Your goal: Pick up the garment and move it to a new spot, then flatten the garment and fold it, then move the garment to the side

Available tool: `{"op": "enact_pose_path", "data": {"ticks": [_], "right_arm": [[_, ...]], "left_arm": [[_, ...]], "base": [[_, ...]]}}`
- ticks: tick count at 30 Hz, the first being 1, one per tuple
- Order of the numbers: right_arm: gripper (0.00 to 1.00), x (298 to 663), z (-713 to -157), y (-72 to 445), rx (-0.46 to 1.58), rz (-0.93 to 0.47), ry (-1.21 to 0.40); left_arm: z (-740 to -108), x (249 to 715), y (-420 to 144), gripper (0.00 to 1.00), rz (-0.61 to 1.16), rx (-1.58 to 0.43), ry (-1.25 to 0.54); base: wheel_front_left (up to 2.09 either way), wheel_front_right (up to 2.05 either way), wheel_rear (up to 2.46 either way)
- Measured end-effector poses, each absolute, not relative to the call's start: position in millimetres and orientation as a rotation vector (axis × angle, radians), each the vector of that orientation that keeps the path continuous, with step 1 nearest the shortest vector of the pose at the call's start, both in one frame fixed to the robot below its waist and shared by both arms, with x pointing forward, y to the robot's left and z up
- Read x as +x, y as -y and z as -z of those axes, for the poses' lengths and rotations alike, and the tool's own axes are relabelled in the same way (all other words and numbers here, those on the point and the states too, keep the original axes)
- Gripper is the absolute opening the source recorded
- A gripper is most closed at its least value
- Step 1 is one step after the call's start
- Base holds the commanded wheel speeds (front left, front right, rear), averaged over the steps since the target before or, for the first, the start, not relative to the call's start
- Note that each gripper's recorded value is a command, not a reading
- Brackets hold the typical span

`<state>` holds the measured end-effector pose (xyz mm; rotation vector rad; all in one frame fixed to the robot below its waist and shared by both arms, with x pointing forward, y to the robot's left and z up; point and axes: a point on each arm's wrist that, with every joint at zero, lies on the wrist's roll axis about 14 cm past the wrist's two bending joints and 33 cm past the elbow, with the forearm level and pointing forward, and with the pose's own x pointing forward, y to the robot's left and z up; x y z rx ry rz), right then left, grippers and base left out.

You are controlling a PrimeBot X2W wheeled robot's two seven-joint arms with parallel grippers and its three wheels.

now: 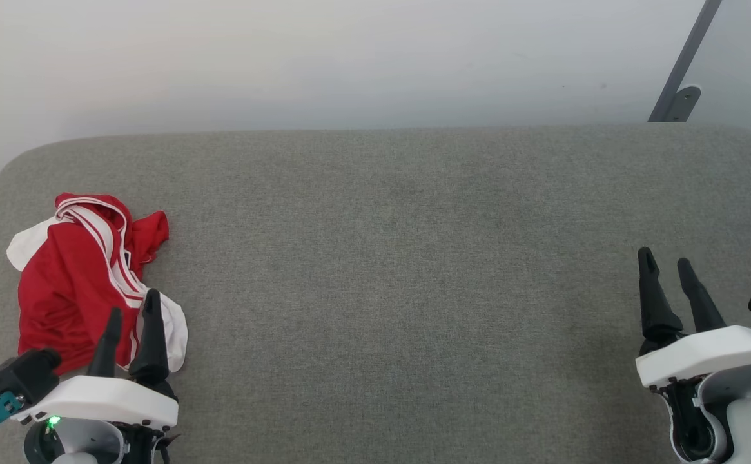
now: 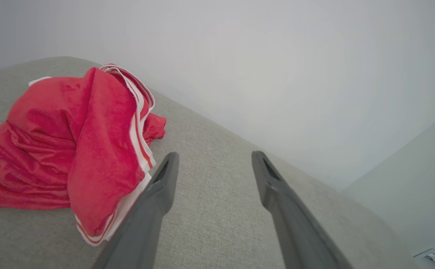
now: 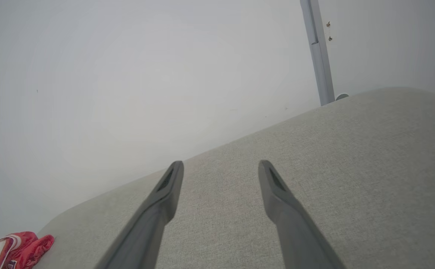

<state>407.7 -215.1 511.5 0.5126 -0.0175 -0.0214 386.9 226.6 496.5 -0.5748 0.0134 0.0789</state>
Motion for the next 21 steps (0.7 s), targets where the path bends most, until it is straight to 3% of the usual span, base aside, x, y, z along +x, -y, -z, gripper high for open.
{"op": "enact_pose_path", "data": {"ticks": [21], "right_arm": [[1.00,411.8,-523.9,215.5,0.213,0.015,0.071]], "left_arm": [[-495.8,388.5,-222.9,1.00,-0.033,-0.264,-0.015]], "base": [[0.00,0.00,0.00]]}}
